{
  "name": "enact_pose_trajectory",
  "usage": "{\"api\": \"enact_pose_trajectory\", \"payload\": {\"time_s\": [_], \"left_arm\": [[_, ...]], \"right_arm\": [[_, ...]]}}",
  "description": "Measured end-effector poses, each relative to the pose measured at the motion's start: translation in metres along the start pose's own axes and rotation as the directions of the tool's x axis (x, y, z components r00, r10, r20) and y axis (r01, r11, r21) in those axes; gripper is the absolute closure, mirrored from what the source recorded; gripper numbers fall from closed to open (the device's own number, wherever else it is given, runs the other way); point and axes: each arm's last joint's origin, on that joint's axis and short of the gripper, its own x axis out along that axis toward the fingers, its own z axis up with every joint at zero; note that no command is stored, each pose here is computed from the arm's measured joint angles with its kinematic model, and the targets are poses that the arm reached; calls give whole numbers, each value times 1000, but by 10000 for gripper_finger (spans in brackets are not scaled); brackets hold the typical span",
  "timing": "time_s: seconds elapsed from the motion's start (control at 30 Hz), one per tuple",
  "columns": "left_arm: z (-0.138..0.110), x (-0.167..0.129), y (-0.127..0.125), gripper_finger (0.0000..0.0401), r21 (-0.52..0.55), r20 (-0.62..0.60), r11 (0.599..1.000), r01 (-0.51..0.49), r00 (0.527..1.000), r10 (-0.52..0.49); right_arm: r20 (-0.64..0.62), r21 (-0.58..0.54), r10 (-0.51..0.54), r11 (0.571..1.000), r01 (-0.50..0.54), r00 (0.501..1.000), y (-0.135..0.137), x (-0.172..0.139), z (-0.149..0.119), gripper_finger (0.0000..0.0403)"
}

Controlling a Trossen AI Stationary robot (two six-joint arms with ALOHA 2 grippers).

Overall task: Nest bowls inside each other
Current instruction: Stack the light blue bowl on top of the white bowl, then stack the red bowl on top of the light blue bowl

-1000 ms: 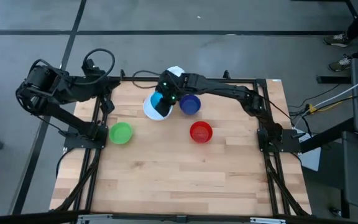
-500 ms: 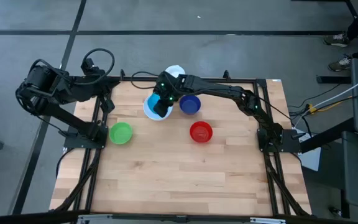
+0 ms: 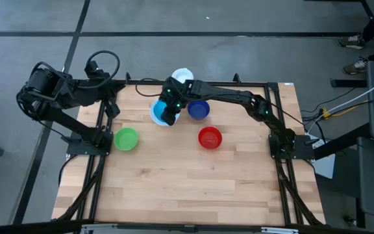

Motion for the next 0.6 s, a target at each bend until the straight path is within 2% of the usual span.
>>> {"api": "enact_pose_trajectory", "payload": {"time_s": [0.2,0.37,0.5,0.6], "left_arm": [[0,0,0,382,-4,-2,1000,8,1000,-8],[0,0,0,382,-6,-3,1000,11,1000,-11],[0,0,0,382,-5,-4,1000,13,1000,-13],[0,0,0,382,0,-5,1000,16,1000,-16]], "right_arm": [[32,-28,46,999,-45,998,2,0,4,349],[39,-22,-4,1000,5,999,1,0,4,309],[40,-16,-36,999,37,999,0,0,3,296],[19,-7,5,1000,-4,1000,5,2,1,295]]}}
